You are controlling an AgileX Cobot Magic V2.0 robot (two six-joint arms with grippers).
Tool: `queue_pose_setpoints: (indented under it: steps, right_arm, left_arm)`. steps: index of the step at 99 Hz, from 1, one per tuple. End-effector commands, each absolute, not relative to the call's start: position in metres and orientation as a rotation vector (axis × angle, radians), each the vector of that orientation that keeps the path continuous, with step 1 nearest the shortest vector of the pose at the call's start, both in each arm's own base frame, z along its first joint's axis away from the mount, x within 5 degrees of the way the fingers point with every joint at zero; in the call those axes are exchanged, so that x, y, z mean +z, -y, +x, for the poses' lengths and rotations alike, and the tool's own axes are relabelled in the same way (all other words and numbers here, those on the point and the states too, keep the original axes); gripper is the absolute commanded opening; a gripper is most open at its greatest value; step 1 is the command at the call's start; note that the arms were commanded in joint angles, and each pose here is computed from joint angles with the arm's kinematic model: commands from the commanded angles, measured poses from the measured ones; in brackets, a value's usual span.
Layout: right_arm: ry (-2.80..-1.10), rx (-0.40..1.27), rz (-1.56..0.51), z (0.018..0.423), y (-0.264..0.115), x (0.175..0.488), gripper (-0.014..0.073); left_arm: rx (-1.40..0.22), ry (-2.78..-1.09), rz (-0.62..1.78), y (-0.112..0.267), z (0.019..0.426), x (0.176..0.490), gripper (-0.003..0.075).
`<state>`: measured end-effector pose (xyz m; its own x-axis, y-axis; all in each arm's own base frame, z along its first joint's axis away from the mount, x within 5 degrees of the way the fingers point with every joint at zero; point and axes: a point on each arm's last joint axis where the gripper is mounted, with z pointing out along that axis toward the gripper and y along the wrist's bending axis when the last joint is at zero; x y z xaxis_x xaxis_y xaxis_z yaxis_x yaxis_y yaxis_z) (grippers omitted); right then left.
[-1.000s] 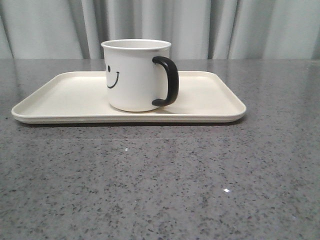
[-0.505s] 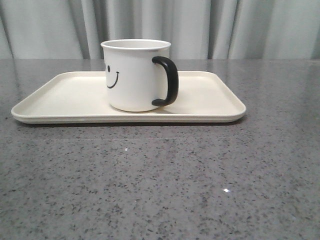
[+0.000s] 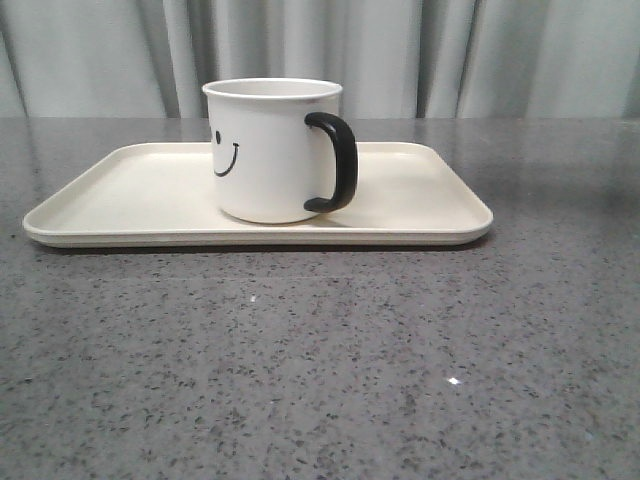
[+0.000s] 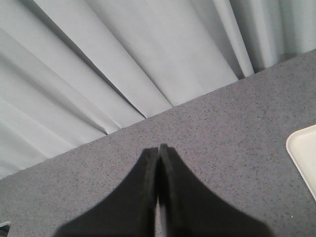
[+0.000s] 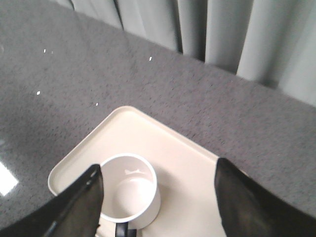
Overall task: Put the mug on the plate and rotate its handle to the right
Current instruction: 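Move the right gripper over the mug and grasp its rim, then lift the mug with the right gripper and turn it, face toward the front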
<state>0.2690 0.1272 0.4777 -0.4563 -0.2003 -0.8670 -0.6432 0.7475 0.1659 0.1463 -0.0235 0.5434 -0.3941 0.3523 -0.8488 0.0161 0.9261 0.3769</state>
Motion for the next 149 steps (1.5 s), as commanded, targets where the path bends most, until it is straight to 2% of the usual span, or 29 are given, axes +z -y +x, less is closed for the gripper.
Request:
queue_pose_setpoints:
  steps: [1,28,89,115,149]
  right_arm:
    - [-1.980,0.653,-0.653,0.274,-0.138,0.482,0.0489]
    - [-2.130,0.726,-0.717,0.305,-0.167,0.439,0.0489]
    - [-2.349,0.761,-0.757,0.345,-0.188,0.371,0.0489]
    - [-2.418,0.811,-0.758,0.355,-0.195,0.350,0.0489]
    - [-2.448,0.846,-0.750,0.360,-0.199,0.339,0.0489]
  left_arm:
    - [0.371,-1.897,0.239,0.019,0.140,0.552,-0.0020]
    - [0.371,-1.897,0.239,0.019,0.140,0.552,-0.0020]
    - [0.369,-1.898,0.240,0.019,0.140,0.552,-0.0020]
    - [0.369,-1.898,0.240,0.019,0.140,0.552,-0.0020]
    - [0.369,-1.898,0.240,0.019,0.140,0.552,-0.0020]
